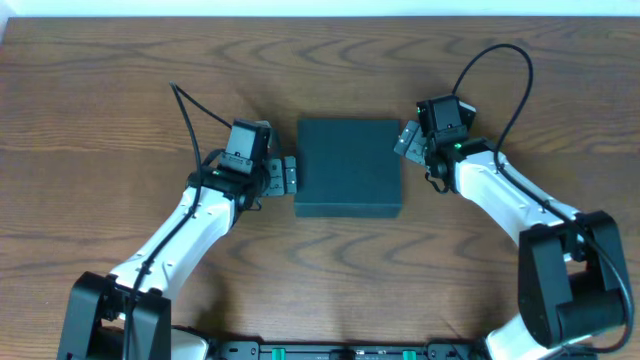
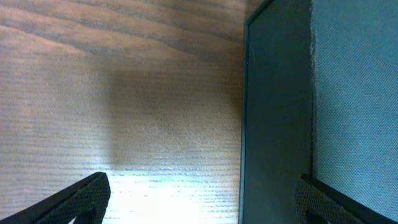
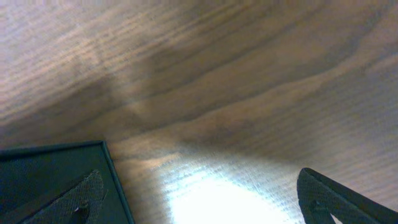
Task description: Pack container
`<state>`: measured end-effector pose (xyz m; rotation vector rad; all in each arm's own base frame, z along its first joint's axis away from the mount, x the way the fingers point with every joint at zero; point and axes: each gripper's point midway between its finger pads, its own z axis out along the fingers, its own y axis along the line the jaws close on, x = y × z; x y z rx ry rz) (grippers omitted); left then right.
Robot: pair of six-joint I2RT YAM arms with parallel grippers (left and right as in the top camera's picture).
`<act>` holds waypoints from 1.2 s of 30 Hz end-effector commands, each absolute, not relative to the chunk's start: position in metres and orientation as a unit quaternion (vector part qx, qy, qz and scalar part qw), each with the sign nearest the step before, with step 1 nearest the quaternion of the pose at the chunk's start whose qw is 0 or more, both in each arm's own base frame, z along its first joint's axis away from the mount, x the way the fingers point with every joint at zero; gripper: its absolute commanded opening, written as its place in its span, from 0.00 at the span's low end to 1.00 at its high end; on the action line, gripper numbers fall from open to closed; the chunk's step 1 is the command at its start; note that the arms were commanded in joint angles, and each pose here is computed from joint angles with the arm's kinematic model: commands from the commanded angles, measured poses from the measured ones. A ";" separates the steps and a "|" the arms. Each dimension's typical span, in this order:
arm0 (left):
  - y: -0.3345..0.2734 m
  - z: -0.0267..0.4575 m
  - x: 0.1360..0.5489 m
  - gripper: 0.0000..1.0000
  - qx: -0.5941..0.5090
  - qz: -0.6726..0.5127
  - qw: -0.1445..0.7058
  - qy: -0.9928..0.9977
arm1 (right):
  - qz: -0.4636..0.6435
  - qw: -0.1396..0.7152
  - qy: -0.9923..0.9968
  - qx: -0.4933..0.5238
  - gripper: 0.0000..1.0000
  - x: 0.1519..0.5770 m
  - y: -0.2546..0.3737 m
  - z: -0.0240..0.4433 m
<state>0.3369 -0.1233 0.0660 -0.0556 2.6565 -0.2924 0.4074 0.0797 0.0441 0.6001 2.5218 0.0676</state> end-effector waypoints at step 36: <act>-0.072 0.223 0.219 0.96 0.035 -0.087 0.389 0.916 | 0.016 0.404 0.913 0.047 0.99 0.243 0.080 0.244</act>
